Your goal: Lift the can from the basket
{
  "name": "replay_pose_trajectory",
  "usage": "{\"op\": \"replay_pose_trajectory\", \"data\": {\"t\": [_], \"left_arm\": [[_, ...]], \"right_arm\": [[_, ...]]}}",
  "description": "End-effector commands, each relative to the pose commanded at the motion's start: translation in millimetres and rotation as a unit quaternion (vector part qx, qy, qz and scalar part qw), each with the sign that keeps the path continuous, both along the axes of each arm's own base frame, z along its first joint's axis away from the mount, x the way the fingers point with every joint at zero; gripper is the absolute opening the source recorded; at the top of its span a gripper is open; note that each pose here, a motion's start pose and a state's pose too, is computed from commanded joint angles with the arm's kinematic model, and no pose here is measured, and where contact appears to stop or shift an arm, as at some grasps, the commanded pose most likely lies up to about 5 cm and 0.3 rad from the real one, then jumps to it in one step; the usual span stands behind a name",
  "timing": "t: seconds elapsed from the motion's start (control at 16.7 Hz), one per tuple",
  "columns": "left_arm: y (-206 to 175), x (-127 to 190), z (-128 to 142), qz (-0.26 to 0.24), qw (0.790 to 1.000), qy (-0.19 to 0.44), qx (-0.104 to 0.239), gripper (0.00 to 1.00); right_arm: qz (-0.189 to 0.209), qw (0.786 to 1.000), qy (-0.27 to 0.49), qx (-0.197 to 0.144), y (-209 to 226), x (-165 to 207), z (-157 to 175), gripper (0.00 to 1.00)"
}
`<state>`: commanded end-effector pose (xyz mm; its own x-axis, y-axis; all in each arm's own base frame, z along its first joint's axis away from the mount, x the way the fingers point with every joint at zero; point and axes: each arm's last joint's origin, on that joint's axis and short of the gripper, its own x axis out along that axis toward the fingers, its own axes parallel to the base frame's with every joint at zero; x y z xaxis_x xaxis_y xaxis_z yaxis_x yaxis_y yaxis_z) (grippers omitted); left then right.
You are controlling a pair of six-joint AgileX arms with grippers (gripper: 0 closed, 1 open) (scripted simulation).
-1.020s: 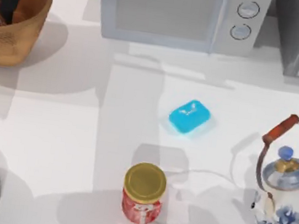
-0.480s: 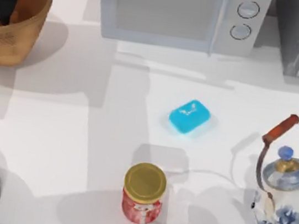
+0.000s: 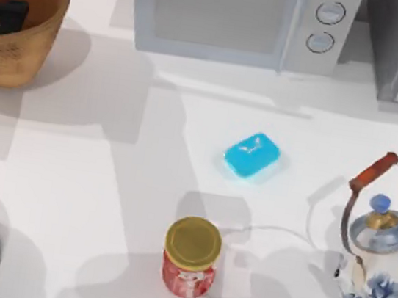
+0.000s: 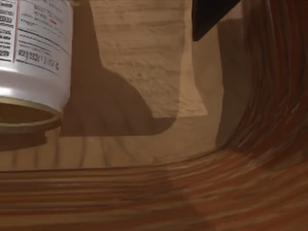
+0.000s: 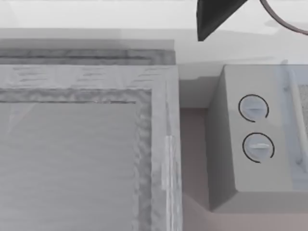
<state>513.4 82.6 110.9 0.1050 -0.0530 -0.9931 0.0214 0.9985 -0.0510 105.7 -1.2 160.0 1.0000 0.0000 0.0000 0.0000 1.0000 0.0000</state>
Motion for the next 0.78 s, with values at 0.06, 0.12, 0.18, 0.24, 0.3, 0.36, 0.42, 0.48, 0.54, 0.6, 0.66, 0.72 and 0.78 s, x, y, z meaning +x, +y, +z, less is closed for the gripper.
{"op": "replay_pose_trajectory", "data": {"t": [0.06, 0.12, 0.18, 0.24, 0.3, 0.36, 0.42, 0.48, 0.54, 0.6, 0.66, 0.72, 0.78], "left_arm": [[-3, 0, 4, 0.001, 1.0, 0.0, 0.0, 1.0], [-7, 0, 9, 0.002, 1.0, 0.0, 0.0, 1.0], [-12, 0, 15, 0.002, 1.0, 0.0, 0.0, 1.0], [-16, 0, 20, 0.001, 1.0, 0.001, 0.0, 1.0], [-19, 0, 23, 0.001, 1.0, 0.001, 0.0, 1.0], [-19, 0, 23, 0.001, 1.0, 0.001, 0.0, 1.0], [-19, 0, 23, 0.001, 1.0, 0.001, 0.0, 1.0], [-19, 0, 23, 0.001, 1.0, 0.001, 0.0, 1.0], [-19, 0, 23, 0.001, 1.0, 0.001, 0.0, 1.0], [-19, 0, 23, 0.001, 1.0, 0.001, 0.0, 0.92], [-19, 0, 23, 0.001, 1.0, 0.001, 0.0, 0.85], [-19, 0, 23, 0.001, 1.0, 0.001, 0.0, 0.77], [-19, 0, 23, 0.001, 1.0, 0.001, 0.0, 0.7]], "right_arm": [[0.0, 1.0, 0.0, 0.0, 0, 0, 0, 1.0], [0.0, 1.0, 0.0, 0.0, 0, 0, 0, 1.0], [0.0, 1.0, 0.0, 0.0, 0, 0, 0, 1.0], [0.0, 1.0, 0.0, 0.0, 0, 0, 0, 1.0], [0.0, 1.0, 0.0, 0.0, 0, 0, 0, 1.0], [0.0, 1.0, 0.0, 0.0, 0, 0, 0, 1.0], [0.0, 1.0, 0.0, 0.0, 0, 0, 0, 1.0], [0.0, 1.0, 0.0, 0.0, 0, 0, 0, 1.0], [0.0, 1.0, 0.0, 0.0, 0, 0, 0, 1.0], [0.0, 1.0, 0.0, 0.0, 0, 0, 0, 1.0], [0.0, 1.0, 0.0, 0.0, 0, 0, 0, 1.0], [0.0, 1.0, 0.0, 0.0, 0, 0, 0, 1.0], [0.0, 1.0, 0.0, 0.0, 0, 0, 0, 1.0]]}}
